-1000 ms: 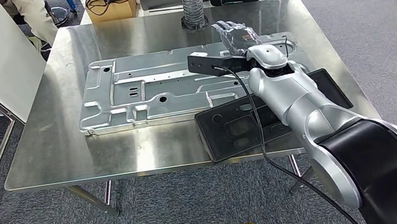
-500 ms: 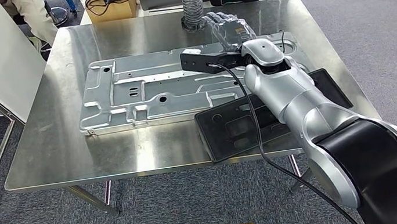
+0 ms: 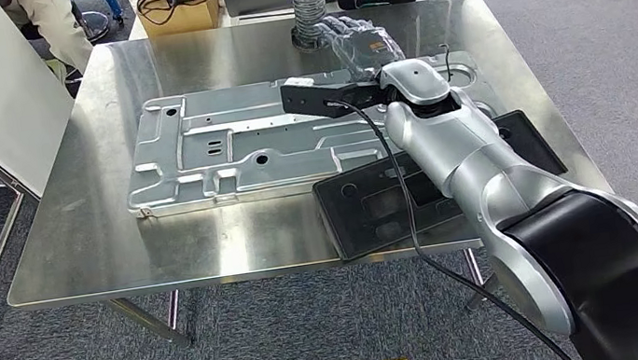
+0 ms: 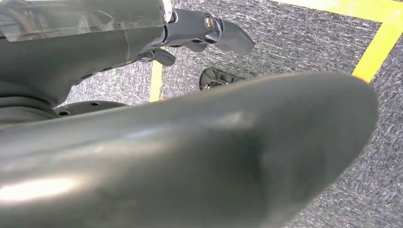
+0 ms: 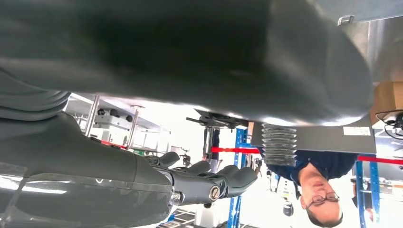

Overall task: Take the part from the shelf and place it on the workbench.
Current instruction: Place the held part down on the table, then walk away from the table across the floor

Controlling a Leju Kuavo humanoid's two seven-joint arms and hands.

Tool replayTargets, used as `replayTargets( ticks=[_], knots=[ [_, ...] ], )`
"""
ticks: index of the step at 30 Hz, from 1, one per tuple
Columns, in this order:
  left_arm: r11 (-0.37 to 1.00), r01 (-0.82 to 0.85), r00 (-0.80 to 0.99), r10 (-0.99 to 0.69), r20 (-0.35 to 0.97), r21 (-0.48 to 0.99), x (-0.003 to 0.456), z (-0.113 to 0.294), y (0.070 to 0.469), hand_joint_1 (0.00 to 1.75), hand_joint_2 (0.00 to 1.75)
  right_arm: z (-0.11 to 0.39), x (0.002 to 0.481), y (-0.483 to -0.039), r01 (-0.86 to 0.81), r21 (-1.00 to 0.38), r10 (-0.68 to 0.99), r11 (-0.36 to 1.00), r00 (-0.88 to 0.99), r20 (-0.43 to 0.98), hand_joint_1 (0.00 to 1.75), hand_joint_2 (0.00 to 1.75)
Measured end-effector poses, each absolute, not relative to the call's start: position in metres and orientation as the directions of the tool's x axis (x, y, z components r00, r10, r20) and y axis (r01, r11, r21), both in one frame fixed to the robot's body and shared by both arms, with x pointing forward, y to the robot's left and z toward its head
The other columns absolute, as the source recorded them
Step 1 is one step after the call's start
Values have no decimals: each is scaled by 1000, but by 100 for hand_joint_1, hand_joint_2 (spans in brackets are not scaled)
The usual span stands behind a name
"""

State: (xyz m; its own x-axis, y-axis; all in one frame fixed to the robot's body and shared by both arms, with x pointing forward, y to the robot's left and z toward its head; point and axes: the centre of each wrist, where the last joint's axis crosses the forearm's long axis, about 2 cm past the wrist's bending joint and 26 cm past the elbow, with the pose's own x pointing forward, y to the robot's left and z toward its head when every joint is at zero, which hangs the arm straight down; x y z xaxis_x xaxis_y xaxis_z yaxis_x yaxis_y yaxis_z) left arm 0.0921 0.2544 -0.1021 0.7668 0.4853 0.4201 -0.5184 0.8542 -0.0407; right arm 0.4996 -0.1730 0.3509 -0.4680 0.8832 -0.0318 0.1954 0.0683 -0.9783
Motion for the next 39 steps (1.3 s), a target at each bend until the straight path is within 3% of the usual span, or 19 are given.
replayTargets(
  ticks=[39],
  knots=[
    [854, -518, 776, 492, 396, -47, 95, -101, 252, 0, 0, 367, 499, -166, 227, -971, 876, 69, -479, -50, 0, 0]
  ],
)
